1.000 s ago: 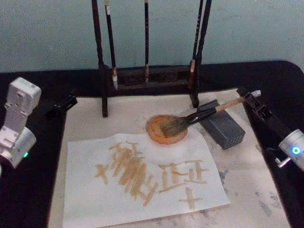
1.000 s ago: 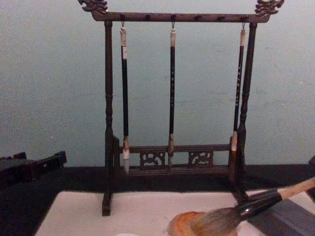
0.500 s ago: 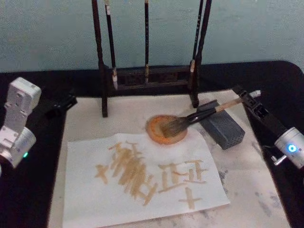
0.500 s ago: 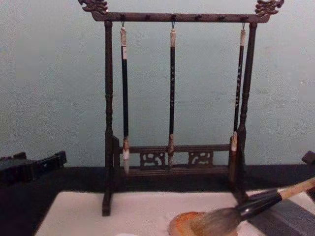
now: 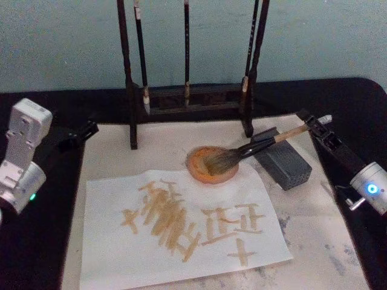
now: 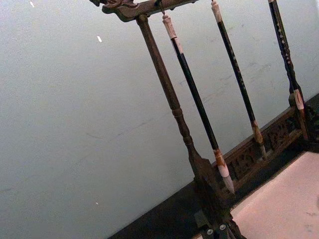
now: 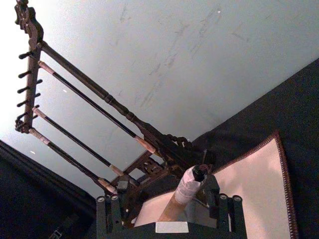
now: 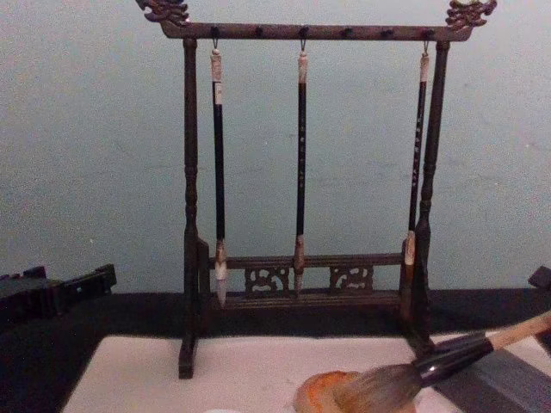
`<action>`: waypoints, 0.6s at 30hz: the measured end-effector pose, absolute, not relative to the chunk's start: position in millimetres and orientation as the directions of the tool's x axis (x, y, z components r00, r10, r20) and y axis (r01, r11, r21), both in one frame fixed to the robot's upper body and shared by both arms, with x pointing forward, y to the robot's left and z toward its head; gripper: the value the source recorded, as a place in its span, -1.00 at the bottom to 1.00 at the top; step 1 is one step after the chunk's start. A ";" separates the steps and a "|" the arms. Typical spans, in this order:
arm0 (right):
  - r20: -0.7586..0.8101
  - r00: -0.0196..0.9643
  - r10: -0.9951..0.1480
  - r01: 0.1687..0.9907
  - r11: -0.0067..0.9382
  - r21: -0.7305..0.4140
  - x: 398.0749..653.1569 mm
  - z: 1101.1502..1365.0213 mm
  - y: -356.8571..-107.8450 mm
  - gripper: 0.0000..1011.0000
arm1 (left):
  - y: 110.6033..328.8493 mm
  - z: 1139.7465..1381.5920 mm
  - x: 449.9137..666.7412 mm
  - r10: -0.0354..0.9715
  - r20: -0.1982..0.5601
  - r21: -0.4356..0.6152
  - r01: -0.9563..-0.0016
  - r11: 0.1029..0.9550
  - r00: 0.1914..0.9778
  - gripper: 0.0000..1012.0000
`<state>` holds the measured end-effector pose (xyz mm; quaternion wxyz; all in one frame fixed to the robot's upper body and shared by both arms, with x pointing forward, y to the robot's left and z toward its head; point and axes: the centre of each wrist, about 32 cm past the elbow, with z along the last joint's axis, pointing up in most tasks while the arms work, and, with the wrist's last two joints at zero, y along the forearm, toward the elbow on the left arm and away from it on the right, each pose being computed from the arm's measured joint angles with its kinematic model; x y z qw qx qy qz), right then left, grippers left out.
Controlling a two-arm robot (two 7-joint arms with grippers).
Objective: Pick up the brush from the inkstone, write on the paper, then place the brush back to its original position.
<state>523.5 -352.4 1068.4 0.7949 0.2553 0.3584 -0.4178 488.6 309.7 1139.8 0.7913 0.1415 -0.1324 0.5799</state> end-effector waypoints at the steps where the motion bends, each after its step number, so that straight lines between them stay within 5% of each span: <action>1: -0.783 0.394 -0.481 0.847 0.520 0.106 523.5 1068.4 -352.4 0.91 | 309.7 1139.8 488.6 0.880 0.374 0.070 -0.955 0.287 0.292 0.98; 18: -0.783 0.392 -0.483 0.848 0.519 0.105 523.3 1068.4 -352.6 -0.10 | 309.7 1139.8 488.6 0.880 0.374 0.070 -0.955 0.287 0.292 0.98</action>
